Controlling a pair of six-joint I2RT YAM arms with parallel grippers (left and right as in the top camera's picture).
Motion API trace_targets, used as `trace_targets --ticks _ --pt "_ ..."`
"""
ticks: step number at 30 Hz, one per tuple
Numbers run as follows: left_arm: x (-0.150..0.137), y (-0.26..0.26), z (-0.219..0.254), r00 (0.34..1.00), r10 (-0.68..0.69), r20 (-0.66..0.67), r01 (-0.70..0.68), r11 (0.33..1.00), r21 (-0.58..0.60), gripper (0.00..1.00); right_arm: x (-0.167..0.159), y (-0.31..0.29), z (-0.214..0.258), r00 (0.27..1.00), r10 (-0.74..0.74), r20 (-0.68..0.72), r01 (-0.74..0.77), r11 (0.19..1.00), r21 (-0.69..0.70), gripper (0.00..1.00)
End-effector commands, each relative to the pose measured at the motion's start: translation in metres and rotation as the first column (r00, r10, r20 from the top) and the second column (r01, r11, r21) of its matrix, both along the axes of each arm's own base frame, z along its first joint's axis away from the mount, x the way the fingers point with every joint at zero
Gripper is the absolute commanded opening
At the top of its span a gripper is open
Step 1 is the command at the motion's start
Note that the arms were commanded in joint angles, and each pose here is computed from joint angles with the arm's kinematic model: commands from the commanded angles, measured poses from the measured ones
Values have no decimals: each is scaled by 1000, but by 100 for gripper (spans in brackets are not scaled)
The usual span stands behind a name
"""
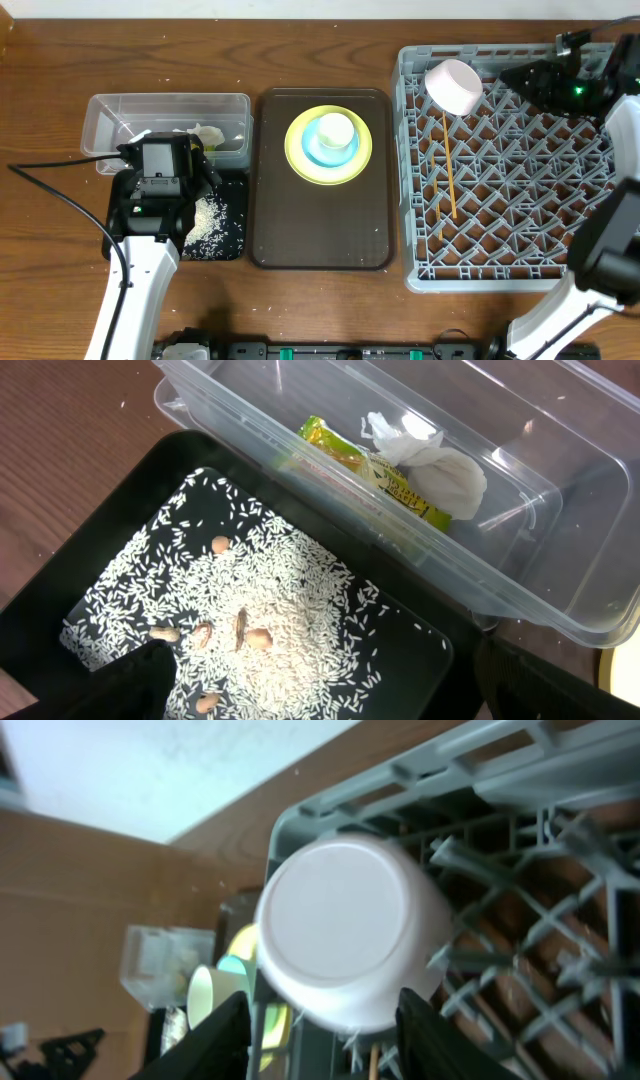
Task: Sort waste into correct bins and load items into the dishwasher rack
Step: 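Lower white bowl into gray rack slots and release right gripper, then withdraw right gripper from rack and move over white cup on brown tray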
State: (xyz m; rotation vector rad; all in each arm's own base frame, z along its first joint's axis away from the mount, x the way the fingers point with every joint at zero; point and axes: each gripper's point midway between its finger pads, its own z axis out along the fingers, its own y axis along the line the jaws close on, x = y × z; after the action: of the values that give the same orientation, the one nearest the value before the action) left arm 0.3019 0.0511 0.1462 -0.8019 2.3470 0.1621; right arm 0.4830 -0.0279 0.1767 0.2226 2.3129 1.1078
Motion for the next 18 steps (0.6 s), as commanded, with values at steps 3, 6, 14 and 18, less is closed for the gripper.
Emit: trace_targets --ticks 3,6,14,18 --pt "3 3 5 1000 18 14 -18 1000 5 98 -26 12 4 998 -9 -56 -12 936 -353 33" --pt "3 3 5 1000 18 14 -18 1000 5 98 -42 14 -5 991 -43 -130 -33 850 -525 20" --pt "3 3 5 1000 18 14 -18 1000 5 98 -64 43 -38 962 -17 -272 -173 734 -656 1" --pt "3 3 5 1000 17 14 -18 1000 5 98 -56 42 -49 963 -39 -266 -165 694 -700 1"
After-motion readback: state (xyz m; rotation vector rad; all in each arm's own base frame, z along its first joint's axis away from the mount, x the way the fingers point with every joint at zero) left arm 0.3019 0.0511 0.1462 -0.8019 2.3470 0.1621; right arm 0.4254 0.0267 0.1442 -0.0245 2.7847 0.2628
